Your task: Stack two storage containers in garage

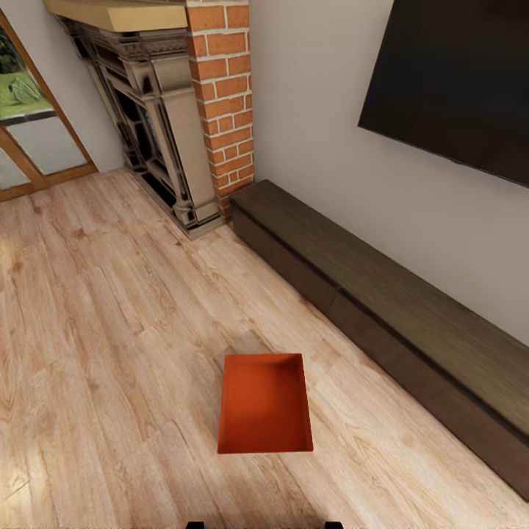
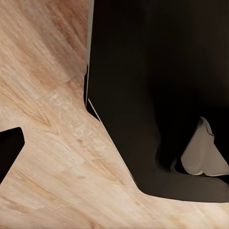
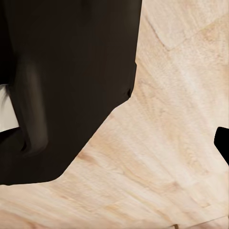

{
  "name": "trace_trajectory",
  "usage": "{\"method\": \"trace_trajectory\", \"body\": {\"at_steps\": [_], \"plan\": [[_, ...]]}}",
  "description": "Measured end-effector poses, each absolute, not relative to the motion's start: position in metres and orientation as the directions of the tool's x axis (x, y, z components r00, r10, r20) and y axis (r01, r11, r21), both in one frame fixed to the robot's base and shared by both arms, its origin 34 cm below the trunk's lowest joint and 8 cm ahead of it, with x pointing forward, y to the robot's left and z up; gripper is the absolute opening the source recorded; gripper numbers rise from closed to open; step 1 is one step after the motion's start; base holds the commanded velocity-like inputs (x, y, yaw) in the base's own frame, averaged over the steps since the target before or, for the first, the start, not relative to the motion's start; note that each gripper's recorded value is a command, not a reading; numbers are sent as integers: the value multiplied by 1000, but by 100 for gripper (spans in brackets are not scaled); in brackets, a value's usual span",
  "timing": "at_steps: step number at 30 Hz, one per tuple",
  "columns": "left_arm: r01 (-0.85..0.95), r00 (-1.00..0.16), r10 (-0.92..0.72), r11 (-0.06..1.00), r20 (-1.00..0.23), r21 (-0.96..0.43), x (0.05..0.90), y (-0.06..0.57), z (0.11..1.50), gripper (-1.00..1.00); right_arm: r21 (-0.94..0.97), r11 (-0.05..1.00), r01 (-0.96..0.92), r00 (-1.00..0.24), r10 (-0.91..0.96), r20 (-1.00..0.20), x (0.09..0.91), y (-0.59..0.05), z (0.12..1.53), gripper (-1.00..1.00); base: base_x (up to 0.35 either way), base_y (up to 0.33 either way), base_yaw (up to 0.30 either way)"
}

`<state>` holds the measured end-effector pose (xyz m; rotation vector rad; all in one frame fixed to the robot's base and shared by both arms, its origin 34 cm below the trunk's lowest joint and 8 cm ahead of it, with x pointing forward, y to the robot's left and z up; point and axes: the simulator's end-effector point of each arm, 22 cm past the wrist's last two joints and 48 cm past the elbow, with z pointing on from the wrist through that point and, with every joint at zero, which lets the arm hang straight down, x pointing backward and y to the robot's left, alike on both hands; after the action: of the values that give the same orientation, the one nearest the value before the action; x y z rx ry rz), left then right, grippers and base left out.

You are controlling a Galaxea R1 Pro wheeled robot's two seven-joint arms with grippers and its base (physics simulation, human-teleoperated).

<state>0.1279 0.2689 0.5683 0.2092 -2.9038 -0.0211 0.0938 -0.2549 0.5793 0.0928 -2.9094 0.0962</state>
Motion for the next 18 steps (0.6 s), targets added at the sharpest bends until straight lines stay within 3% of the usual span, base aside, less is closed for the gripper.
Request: {"method": "trace_trajectory", "body": {"at_steps": [18], "plan": [[-139,-957,-144,990,254,34,116,269,568,100,-55,996,-73,-965,-57,256,82,-255,580,100,0,0,0]]}}
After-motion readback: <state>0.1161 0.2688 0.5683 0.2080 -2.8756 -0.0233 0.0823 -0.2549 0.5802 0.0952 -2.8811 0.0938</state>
